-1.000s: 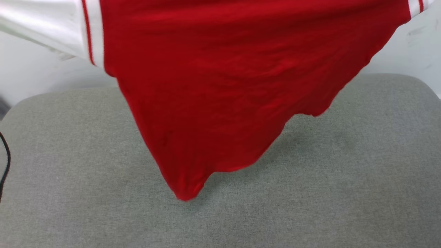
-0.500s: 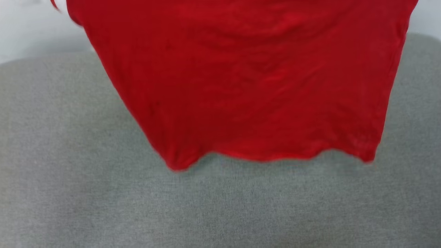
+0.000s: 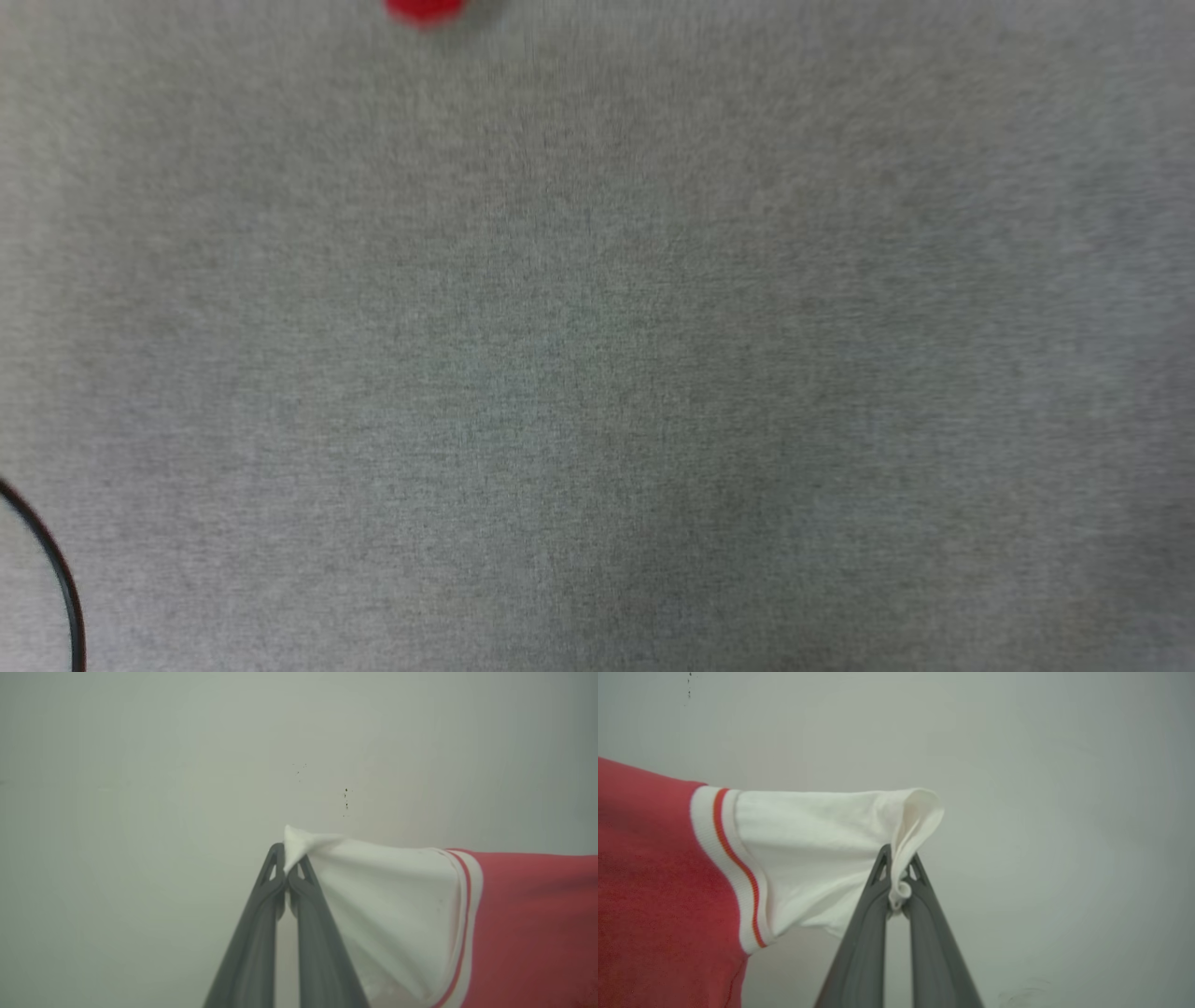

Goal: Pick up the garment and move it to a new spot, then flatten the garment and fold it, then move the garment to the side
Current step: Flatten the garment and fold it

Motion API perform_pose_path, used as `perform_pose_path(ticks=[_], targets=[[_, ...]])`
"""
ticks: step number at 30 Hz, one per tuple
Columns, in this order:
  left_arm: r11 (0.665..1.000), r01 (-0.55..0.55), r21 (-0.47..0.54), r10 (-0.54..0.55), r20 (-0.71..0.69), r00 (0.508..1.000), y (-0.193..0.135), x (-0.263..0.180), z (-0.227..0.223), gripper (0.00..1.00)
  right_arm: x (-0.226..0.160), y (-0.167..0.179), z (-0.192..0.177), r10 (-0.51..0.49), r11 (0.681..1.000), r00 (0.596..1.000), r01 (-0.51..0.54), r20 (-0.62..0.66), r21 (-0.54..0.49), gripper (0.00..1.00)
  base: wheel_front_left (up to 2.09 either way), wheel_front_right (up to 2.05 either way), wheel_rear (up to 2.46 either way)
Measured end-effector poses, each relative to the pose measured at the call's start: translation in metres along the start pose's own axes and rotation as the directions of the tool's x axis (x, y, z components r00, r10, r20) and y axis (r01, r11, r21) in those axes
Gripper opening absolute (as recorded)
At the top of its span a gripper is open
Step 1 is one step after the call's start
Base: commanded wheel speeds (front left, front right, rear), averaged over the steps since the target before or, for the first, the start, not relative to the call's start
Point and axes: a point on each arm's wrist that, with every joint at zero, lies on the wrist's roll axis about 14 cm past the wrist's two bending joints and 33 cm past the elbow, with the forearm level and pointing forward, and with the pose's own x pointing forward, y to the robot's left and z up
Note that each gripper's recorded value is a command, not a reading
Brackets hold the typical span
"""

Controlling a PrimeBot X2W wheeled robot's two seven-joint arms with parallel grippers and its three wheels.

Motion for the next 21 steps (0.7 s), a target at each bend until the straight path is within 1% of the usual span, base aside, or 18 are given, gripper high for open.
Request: perform_pose_path(ticks=[5,8,11,14,16,17,21], targets=[[0.998,-0.055,-0.004,0.055,0.055,0.997,0.017,0.034,-0.03,0.0,0.036,0.003,-0.044,-0.03,0.999,0.999,0.029,-0.027,-0.031,0.0,0.0,0.0,0.0],[0.997,-0.079,-0.008,0.079,0.014,0.997,0.023,0.039,-0.072,0.0,0.049,0.016,-0.084,-0.024,1.0,0.997,0.023,-0.068,-0.019,0.0,0.0,0.0,0.0],[0.996,-0.091,-0.002,0.09,-0.041,0.995,0.028,0.036,-0.111,0.0,0.055,0.031,-0.121,-0.014,1.0,0.994,0.016,-0.106,0.013,0.0,0.0,0.0,0.0],[0.995,-0.098,-0.003,0.097,-0.102,0.99,0.031,0.026,-0.141,0.0,0.052,0.052,-0.157,0.02,0.999,0.987,-0.013,-0.162,0.04,0.0,0.0,0.0,0.0],[0.993,-0.117,-0.032,0.111,-0.149,0.983,0.032,0.013,-0.161,0.0,0.042,0.067,-0.179,0.054,0.998,0.977,-0.046,-0.208,0.043,0.0,0.0,0.0,0.0],[0.991,-0.127,-0.05,0.117,-0.169,0.979,0.031,0.007,-0.17,0.0,0.038,0.071,-0.186,0.062,0.997,0.973,-0.051,-0.224,0.052,0.0,0.0,0.0,0.0],[0.99,-0.126,-0.056,0.105,-0.286,0.953,0.021,-0.032,-0.206,0.0,0.014,0.084,-0.209,0.099,0.993,0.954,-0.075,-0.284,0.094,0.0,0.0,0.0,0.0]])
